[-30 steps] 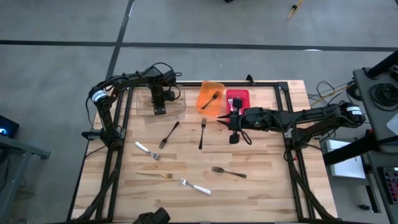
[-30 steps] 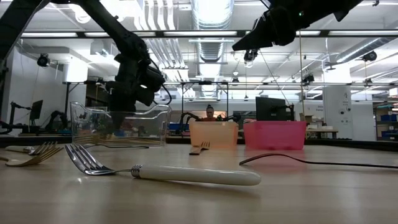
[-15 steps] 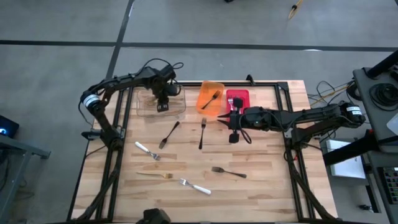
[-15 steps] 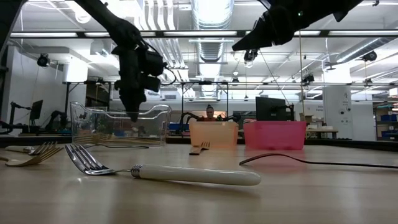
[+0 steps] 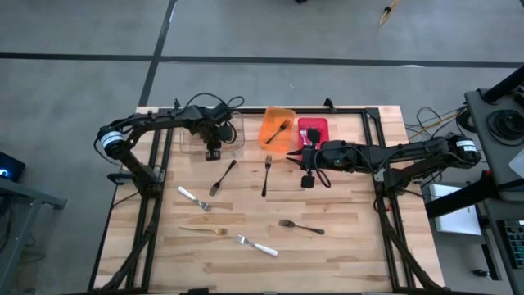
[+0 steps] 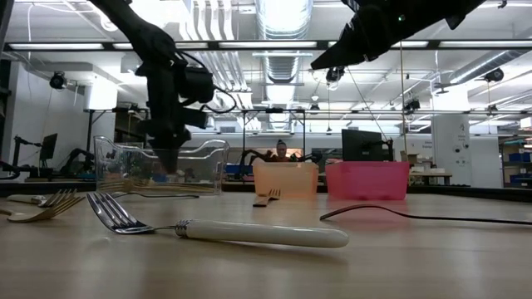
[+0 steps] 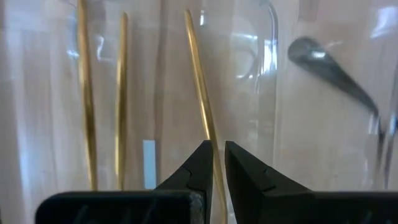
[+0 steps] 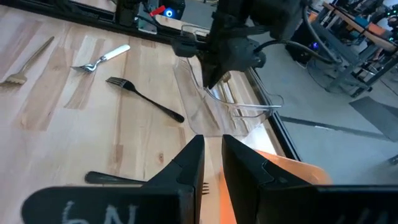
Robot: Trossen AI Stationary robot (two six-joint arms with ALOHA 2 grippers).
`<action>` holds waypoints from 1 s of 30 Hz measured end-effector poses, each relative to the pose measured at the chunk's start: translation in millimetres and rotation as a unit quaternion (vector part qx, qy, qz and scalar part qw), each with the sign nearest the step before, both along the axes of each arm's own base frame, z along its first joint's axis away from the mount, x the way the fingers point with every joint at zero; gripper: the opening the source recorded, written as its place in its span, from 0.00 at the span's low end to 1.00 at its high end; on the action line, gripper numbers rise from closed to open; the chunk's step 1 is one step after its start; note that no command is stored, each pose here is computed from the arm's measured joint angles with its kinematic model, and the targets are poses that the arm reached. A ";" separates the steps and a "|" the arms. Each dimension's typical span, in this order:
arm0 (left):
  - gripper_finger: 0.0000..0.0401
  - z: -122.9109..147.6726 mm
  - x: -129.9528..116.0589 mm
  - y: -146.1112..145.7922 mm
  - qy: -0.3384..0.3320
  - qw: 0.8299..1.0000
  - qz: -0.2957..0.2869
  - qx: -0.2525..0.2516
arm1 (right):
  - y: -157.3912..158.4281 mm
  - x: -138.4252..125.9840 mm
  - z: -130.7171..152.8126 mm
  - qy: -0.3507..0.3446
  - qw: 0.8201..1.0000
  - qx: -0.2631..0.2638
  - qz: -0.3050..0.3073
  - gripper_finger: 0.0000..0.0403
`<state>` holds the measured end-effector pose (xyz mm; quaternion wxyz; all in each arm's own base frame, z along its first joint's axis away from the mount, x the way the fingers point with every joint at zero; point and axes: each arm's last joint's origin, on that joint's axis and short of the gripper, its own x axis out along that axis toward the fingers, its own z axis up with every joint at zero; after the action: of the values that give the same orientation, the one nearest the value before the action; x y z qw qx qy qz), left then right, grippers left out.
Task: Sort silverware by color (type)
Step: Put the gold fork into the transparent bin
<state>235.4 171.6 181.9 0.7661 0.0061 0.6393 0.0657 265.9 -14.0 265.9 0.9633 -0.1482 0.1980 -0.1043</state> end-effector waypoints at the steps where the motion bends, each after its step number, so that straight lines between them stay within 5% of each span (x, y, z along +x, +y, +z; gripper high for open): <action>1: 0.06 -2.0 -1.2 -0.9 0.004 1.000 0.000 -0.001 | 0.0 0.1 0.2 -0.001 1.000 -0.001 0.001 0.12; 21: 0.07 -10.0 -6.2 -4.4 0.017 1.000 0.012 -0.011 | 0.0 0.1 0.3 -0.001 1.000 -0.002 0.001 0.12; 30: 0.20 -10.0 -6.5 -4.4 0.017 1.000 0.020 -0.013 | 0.0 0.1 0.4 -0.002 1.000 -0.002 0.001 0.12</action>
<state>228.9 167.1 171.9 0.7536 -0.0159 0.6532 0.0722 266.0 -14.0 266.3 0.9635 -0.1497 0.1962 -0.1042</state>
